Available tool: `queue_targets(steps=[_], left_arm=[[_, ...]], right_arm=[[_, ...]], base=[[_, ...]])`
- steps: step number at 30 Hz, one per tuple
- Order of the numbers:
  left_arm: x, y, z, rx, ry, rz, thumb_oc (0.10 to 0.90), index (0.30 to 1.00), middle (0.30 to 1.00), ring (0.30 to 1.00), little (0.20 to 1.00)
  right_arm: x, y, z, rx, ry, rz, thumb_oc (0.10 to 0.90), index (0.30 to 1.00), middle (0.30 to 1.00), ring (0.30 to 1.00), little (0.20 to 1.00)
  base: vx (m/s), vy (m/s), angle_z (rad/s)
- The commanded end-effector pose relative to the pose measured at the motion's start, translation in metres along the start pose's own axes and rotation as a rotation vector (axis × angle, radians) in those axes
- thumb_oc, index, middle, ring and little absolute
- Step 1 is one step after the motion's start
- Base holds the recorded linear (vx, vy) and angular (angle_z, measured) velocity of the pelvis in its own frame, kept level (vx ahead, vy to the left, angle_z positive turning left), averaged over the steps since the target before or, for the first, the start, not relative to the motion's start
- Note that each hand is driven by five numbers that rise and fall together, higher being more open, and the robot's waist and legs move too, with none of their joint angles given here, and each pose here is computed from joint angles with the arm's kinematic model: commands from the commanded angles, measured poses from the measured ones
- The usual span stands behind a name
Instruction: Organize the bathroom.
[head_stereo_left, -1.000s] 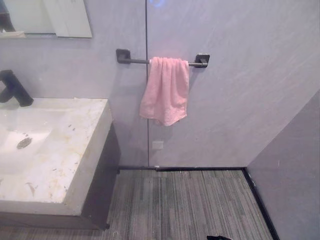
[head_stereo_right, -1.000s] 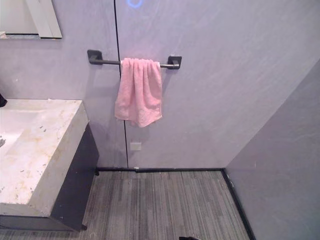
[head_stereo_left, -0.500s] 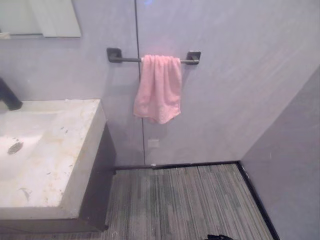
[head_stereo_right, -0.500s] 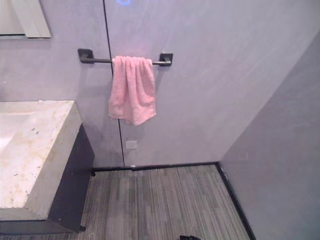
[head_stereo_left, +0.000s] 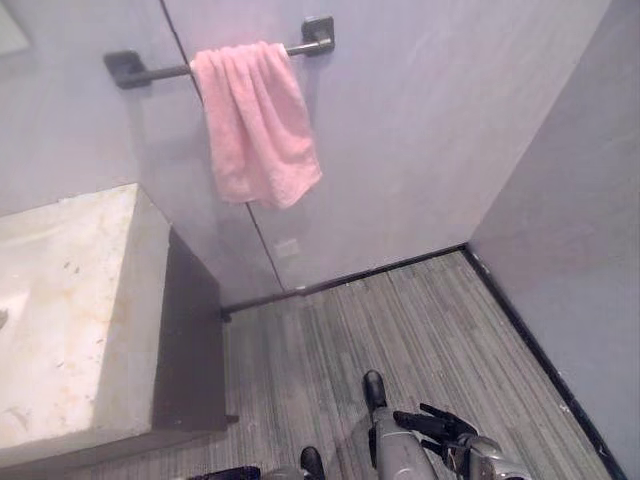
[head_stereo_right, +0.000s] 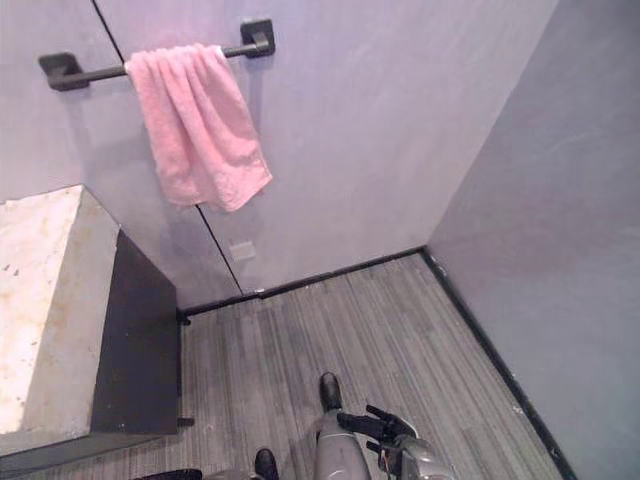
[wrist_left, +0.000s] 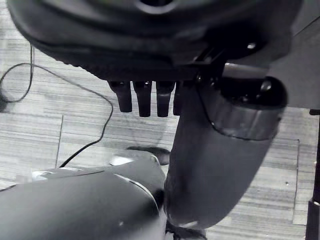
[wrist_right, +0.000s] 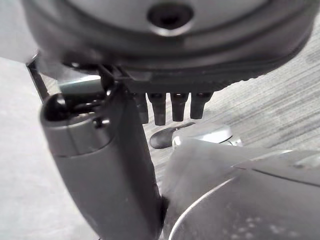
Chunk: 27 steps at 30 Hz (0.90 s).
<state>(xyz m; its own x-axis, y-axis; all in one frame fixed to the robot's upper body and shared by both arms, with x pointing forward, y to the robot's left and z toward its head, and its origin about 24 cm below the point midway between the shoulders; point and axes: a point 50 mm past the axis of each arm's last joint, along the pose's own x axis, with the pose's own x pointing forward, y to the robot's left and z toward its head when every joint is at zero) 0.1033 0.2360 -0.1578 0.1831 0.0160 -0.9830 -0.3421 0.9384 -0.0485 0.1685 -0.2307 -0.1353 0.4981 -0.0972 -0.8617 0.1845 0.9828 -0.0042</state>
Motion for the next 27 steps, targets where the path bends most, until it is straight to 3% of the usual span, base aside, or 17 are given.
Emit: queue_targets(steps=[1,10,17,27], left_arm=[[0.001,0.009,-0.064,0.027,0.189,-0.002,0.8,0.9,0.9,0.9,0.9],[0.002,0.002,-0.047,0.061,0.165,-0.037,0.8,0.9,0.9,0.9,0.9],[-0.002,0.01,-0.006,0.301,-0.012,0.01,0.8,0.9,0.9,0.9,0.9],[-0.01,0.023,0.02,0.465,-0.109,0.037,0.8,0.9,0.9,0.9,0.9]], right_arm=[[-0.021,-0.021,-0.097,-0.164,0.36,-0.04,0.8,0.9,0.9,0.9,0.9],[-0.019,-0.016,-0.092,-0.242,0.319,-0.083,0.8,0.9,0.9,0.9,0.9],[-0.018,-0.023,-0.083,-0.19,0.308,-0.095,0.8,0.9,0.9,0.9,0.9],[-0.023,-0.026,-0.094,-0.19,0.338,-0.093,0.8,0.9,0.9,0.9,0.9]], base=[[0.27,-0.265,0.5],[0.37,-0.409,0.48],[0.16,-0.262,0.65],[0.21,-0.114,-0.31]])
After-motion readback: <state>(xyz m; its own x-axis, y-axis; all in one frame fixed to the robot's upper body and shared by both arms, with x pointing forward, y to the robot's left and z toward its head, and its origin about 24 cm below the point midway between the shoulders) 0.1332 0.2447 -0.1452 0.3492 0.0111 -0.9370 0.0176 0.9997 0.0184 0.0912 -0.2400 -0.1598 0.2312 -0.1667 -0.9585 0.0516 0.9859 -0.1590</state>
